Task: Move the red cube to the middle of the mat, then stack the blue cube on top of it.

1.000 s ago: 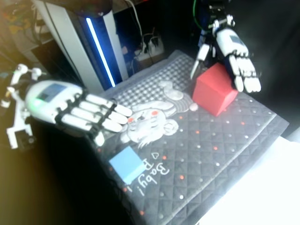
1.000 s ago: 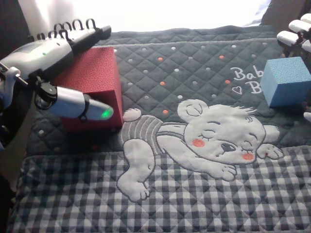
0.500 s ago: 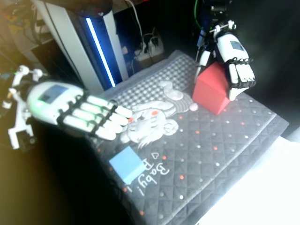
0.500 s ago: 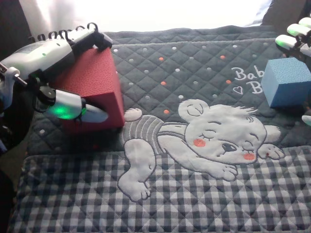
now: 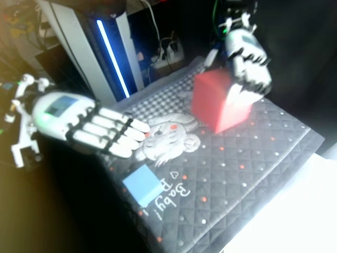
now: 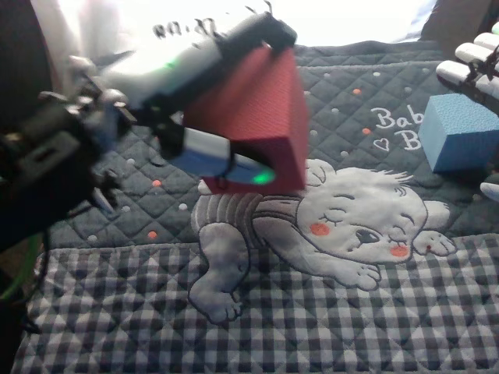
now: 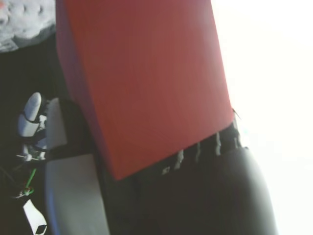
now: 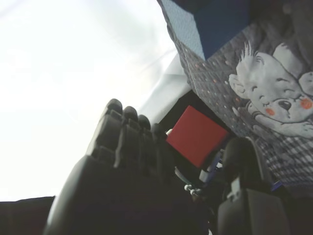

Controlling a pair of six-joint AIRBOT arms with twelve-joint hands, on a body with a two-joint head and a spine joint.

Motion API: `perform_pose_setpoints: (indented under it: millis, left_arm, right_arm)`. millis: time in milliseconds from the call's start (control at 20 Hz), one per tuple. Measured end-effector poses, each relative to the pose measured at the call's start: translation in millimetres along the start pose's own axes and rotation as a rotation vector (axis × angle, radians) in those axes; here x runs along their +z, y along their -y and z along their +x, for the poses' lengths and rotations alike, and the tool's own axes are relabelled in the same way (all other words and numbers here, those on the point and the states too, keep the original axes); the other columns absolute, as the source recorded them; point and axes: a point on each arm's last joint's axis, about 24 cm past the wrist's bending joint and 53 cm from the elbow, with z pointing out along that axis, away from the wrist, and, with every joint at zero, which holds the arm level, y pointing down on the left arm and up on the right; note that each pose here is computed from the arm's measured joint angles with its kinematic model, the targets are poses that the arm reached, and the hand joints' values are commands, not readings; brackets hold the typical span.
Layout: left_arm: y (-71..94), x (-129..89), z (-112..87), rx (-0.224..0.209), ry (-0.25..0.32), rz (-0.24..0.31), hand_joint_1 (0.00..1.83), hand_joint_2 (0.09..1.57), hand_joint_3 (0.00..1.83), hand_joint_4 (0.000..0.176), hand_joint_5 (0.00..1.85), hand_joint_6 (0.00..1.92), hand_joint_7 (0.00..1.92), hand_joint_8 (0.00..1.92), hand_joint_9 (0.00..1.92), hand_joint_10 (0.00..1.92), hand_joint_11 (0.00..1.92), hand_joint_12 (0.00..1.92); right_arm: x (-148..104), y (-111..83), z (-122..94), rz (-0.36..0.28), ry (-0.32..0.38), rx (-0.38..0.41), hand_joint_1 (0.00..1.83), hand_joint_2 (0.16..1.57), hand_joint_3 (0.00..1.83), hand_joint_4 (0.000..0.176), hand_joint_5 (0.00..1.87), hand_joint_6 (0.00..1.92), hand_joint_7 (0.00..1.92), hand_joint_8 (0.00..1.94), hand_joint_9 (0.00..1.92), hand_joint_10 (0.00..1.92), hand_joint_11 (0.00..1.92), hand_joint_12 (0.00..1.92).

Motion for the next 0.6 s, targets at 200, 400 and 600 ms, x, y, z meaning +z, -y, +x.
perform_pose_setpoints:
  millis: [200,400,600]
  left_arm:
    - [-10.7,17,28.8,-0.053,-0.074,-0.037,0.97,1.04,0.0,0.033,0.08,0.85,0.12,0.73,0.0,1.02,0.0,1.41]
    - [-13.2,16,33.4,-0.053,-0.09,-0.048,0.63,0.88,0.0,0.17,0.0,0.0,0.0,0.0,0.0,0.0,0.0,0.0]
    - [-11.1,9,38.7,-0.094,-0.088,-0.029,0.65,0.92,0.0,0.176,0.0,0.0,0.0,0.0,0.0,0.0,0.0,0.0]
  right_arm:
    - [0,0.9,-1,0.004,0.002,0.003,0.55,1.33,0.0,0.001,0.0,0.0,0.0,0.0,0.0,0.0,0.0,0.33]
    - [0,1.4,-1,0.003,0.002,0.005,0.57,1.34,0.0,0.003,0.0,0.0,0.0,0.0,0.0,0.0,0.0,0.26]
    - [1,6.8,-4,0.008,0.009,0.038,0.67,1.24,0.0,0.0,0.0,0.0,0.0,0.0,0.0,0.0,0.0,0.14]
